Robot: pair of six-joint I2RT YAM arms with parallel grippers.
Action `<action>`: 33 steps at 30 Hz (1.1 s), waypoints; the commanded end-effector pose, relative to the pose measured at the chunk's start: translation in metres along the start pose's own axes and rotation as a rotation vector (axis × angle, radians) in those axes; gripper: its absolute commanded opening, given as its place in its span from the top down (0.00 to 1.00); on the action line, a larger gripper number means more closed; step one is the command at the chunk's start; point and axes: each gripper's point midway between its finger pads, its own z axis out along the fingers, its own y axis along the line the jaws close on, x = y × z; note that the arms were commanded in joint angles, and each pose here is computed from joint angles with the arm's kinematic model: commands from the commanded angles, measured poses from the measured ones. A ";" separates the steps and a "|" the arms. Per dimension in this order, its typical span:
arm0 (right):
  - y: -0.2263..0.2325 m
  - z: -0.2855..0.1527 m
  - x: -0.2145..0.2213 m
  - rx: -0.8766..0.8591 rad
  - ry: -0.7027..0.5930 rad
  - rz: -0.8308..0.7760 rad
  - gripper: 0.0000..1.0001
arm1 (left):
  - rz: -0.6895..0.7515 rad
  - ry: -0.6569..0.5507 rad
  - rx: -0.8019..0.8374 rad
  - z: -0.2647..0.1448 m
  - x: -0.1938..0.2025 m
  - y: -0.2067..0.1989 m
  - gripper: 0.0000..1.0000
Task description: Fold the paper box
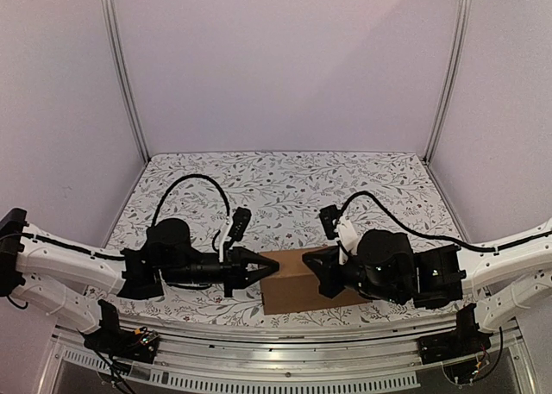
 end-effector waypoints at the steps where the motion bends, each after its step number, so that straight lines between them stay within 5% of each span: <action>1: -0.035 -0.002 0.048 0.123 0.181 -0.105 1.00 | -0.056 0.242 -0.137 -0.010 0.063 0.033 1.00; 9: -0.040 -0.047 -0.018 0.162 0.038 -0.117 1.00 | -0.039 0.256 -0.194 -0.015 0.058 0.038 1.00; 17: -0.082 -0.092 -0.041 0.321 -0.043 -0.159 1.00 | -0.040 0.270 -0.206 -0.011 0.056 0.040 1.00; 26: -0.128 -0.120 -0.028 0.476 -0.058 -0.160 1.00 | -0.039 0.279 -0.202 -0.006 0.051 0.037 1.00; 33: -0.151 -0.110 0.037 0.499 0.076 -0.076 1.00 | -0.041 0.285 -0.211 -0.008 0.052 0.039 1.00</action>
